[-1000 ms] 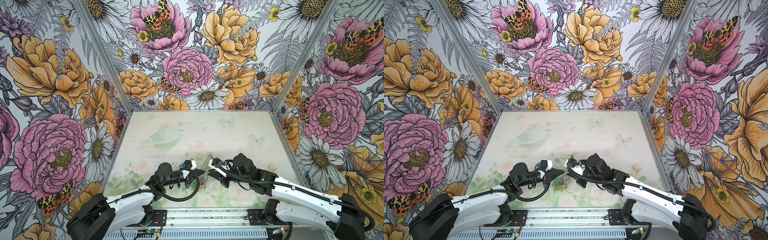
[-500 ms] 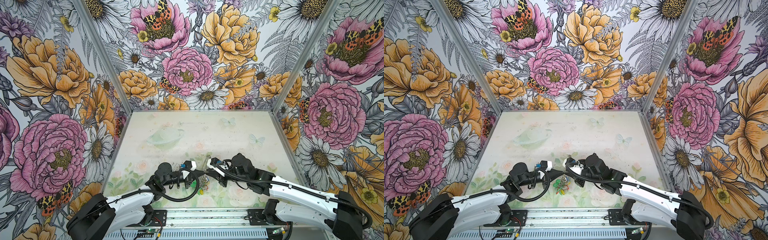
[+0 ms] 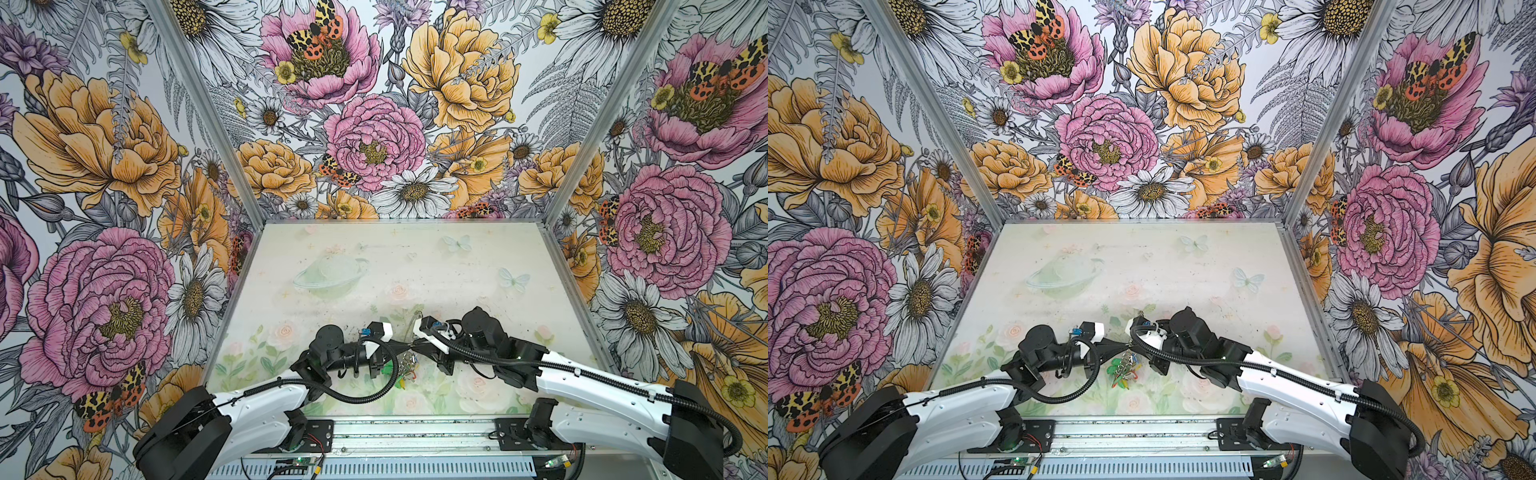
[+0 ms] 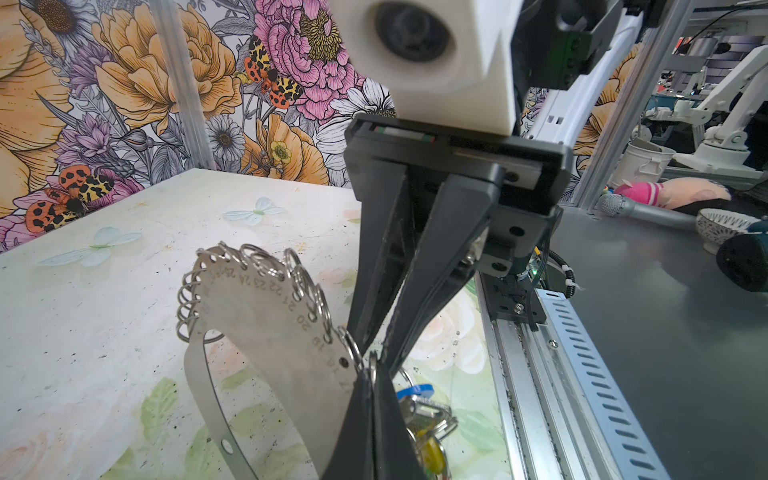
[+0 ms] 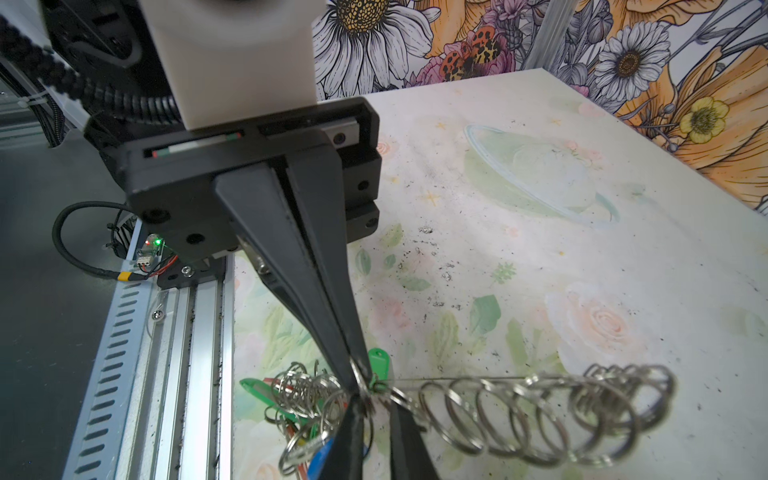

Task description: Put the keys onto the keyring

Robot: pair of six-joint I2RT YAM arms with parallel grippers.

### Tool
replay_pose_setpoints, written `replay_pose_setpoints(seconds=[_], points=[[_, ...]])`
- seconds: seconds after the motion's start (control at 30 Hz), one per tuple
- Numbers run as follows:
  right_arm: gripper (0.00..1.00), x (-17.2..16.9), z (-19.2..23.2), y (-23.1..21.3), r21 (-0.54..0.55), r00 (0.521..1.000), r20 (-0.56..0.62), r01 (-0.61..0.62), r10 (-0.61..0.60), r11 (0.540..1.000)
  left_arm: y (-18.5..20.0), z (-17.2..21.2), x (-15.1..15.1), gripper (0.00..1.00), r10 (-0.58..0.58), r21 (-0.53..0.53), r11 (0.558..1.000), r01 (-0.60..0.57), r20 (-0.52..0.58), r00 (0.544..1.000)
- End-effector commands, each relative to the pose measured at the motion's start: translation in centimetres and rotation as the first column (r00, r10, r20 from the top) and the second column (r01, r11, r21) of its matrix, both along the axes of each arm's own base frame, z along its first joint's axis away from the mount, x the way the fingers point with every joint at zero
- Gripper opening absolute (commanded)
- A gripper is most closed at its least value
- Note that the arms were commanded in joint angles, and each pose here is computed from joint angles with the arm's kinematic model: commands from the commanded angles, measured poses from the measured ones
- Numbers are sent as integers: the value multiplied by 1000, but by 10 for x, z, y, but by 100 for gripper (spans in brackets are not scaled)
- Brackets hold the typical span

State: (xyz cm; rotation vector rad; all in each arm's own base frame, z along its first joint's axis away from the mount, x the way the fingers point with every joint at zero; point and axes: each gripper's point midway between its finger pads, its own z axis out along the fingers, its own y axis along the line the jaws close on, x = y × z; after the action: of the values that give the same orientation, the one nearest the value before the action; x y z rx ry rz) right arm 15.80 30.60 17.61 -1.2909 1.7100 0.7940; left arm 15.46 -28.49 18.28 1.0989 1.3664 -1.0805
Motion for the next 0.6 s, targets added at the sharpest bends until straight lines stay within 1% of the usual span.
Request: replay_pose_setpoints(seconds=[0.0, 0.07, 0.13, 0.23, 0.37, 0.43, 0.53, 0.57], points=[[10, -3, 6, 7, 39, 1000, 11, -23, 23, 999, -5, 23, -9, 0, -51, -68, 996, 56, 72, 996], [6, -3, 8, 7, 44, 1000, 14, -23, 22, 999, -6, 19, -7, 0, -46, -55, 997, 50, 71, 996], [0, -3, 10, 6, 45, 1000, 17, -23, 23, 999, -7, 14, -6, 0, -40, -25, 999, 42, 71, 997], [0, -2, 12, 4, 36, 1000, 24, -13, 12, 999, -7, 10, -4, 0, -26, -3, 1000, 26, 74, 997], [0, 0, 11, 0, -4, 1000, 24, -3, 3, 1000, -3, 3, -1, 15, -1, 38, 999, -3, 83, 997], [0, -1, 8, -2, -52, 1000, 9, -9, 9, 999, 0, 0, 1, 24, 19, 61, 998, -25, 92, 996], [0, 0, 2, -7, -148, 1000, -19, -7, 4, 989, 5, -3, 2, 31, 43, 84, 995, -52, 111, 993], [0, 0, 0, -8, -171, 1000, -25, -6, 2, 985, 5, -4, 2, 32, 45, 86, 995, -55, 116, 992]])
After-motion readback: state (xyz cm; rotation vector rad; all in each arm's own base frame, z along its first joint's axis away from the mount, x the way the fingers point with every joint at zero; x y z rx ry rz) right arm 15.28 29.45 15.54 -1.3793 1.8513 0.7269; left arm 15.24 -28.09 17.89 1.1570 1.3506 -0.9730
